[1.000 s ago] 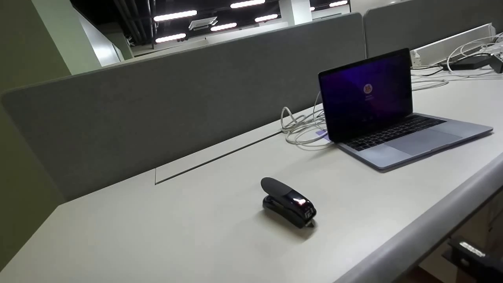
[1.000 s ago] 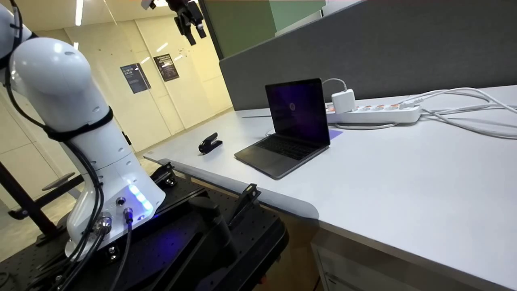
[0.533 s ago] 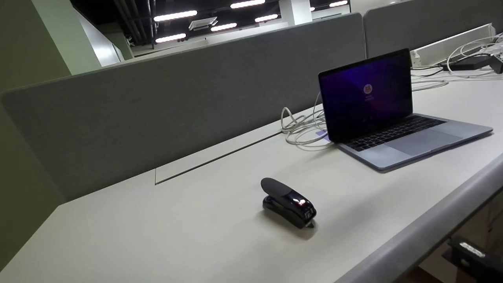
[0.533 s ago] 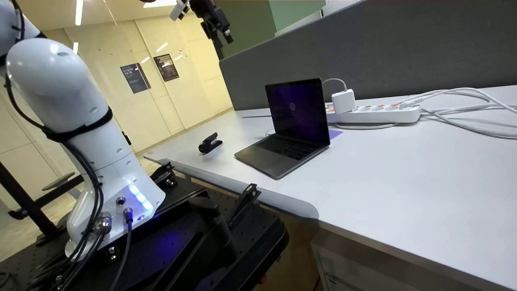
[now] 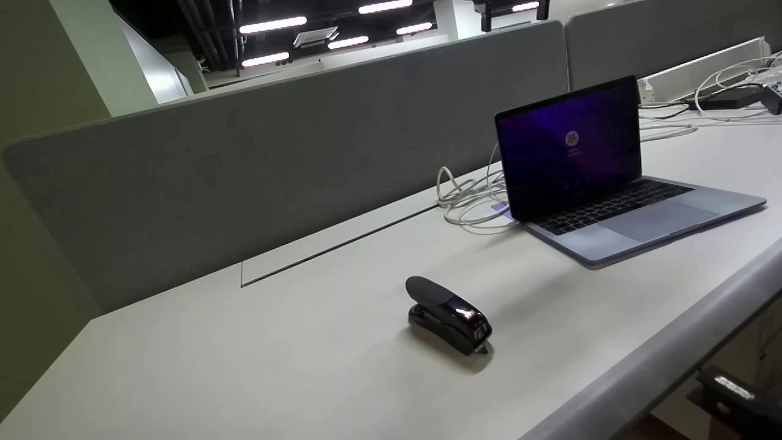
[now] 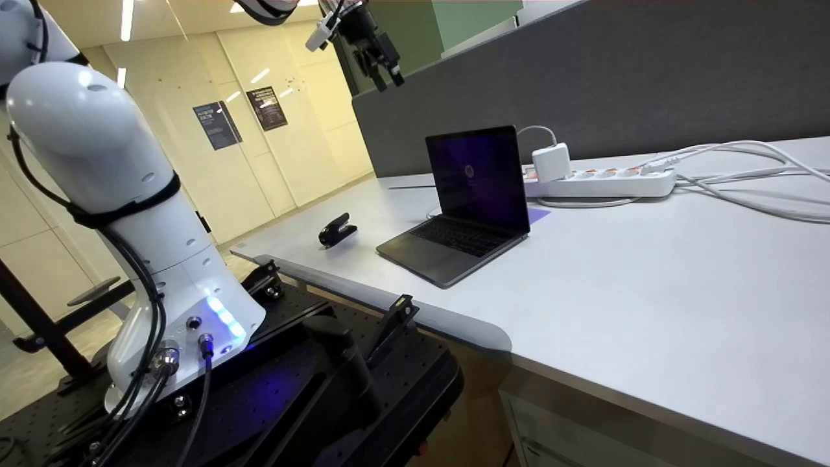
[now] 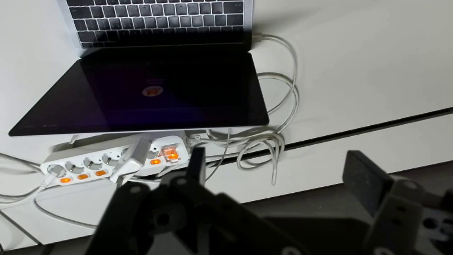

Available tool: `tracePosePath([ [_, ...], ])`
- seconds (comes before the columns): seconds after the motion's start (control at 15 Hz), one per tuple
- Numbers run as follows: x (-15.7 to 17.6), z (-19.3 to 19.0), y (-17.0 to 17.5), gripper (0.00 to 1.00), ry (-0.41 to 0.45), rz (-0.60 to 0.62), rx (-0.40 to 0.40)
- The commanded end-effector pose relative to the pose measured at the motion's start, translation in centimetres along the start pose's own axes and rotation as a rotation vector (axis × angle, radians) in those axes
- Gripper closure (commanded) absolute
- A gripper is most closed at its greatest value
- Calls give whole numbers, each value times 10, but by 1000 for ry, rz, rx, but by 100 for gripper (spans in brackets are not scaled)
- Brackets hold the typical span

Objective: Close the laptop

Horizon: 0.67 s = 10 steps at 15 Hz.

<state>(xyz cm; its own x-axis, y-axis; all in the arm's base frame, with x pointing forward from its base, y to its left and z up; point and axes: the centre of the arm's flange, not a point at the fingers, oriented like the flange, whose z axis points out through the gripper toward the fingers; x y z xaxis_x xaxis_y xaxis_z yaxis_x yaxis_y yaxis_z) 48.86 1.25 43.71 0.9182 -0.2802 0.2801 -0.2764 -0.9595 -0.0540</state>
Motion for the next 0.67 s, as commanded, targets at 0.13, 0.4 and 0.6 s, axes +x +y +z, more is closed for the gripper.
tracePosePath([
  [0.13,11,10,11,0,-16,17,-29],
  [0.4,29,27,48,0,-27,56,-85],
  [0.6,43,39,78,0,-28,74,-123],
])
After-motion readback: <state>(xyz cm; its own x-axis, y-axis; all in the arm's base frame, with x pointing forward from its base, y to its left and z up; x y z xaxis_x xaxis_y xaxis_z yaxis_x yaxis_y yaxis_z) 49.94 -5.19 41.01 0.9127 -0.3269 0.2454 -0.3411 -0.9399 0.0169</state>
